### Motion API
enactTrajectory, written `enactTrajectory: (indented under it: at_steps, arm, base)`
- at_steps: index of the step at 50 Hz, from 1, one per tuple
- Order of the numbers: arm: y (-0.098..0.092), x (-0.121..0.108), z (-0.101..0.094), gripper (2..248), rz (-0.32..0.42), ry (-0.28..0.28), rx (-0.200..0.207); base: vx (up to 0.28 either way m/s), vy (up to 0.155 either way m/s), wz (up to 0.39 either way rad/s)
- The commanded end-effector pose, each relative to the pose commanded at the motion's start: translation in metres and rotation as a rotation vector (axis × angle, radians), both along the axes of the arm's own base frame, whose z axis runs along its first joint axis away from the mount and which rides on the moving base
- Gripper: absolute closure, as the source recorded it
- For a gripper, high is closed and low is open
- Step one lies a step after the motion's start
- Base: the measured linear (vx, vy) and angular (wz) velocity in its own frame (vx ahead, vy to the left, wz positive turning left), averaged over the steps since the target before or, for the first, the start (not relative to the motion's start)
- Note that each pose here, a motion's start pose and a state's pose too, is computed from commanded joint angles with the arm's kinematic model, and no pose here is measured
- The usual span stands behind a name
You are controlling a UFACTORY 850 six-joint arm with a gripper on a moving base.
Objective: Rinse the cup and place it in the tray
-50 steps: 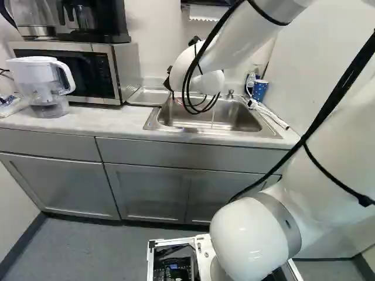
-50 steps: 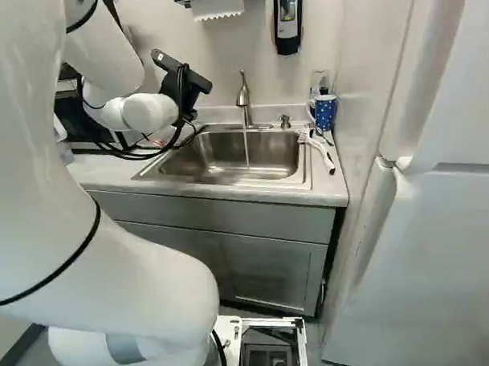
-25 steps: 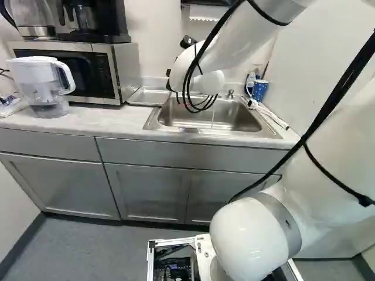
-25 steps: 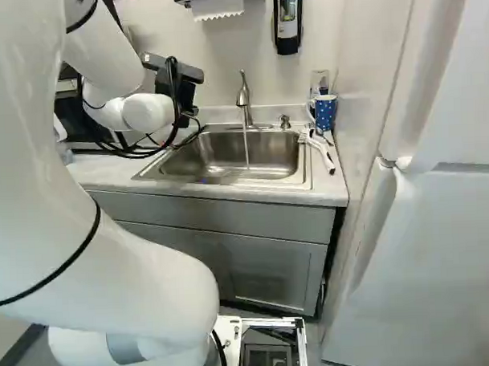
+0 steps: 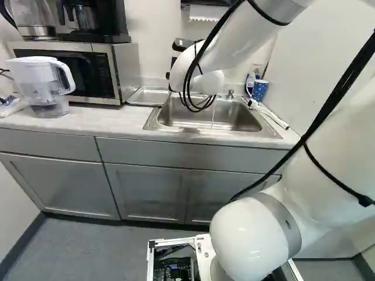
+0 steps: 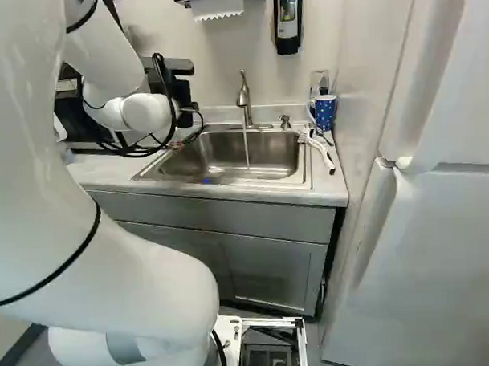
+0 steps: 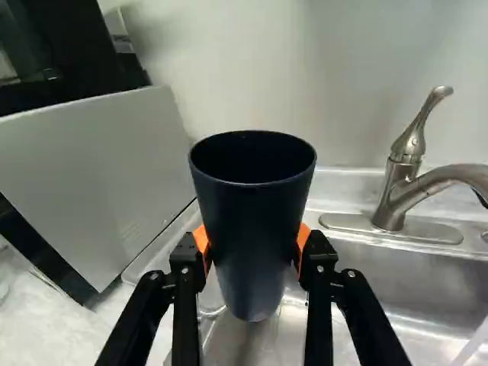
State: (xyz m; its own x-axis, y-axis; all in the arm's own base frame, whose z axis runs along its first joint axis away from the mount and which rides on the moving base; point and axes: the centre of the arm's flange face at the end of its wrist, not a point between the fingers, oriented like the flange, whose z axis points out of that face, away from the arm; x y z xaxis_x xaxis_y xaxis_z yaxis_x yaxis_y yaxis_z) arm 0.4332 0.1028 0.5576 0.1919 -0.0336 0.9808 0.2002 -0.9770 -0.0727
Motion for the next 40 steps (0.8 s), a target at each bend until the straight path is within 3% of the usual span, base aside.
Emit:
enactTrajectory:
  at_steps: [9,24,40]
  arm:
    - [0.000,0.000,0.000,126,0.017,-0.020,-0.091]
    - [0.007,0.018,0.001,126,0.023,-0.017,-0.091]
    - [0.027,0.041,0.002,126,0.051,-0.016,-0.092]
  base:
    - [0.000,0.000,0.000]
    - [0.000,0.000,0.000]
    - [0.000,0.000,0.000]
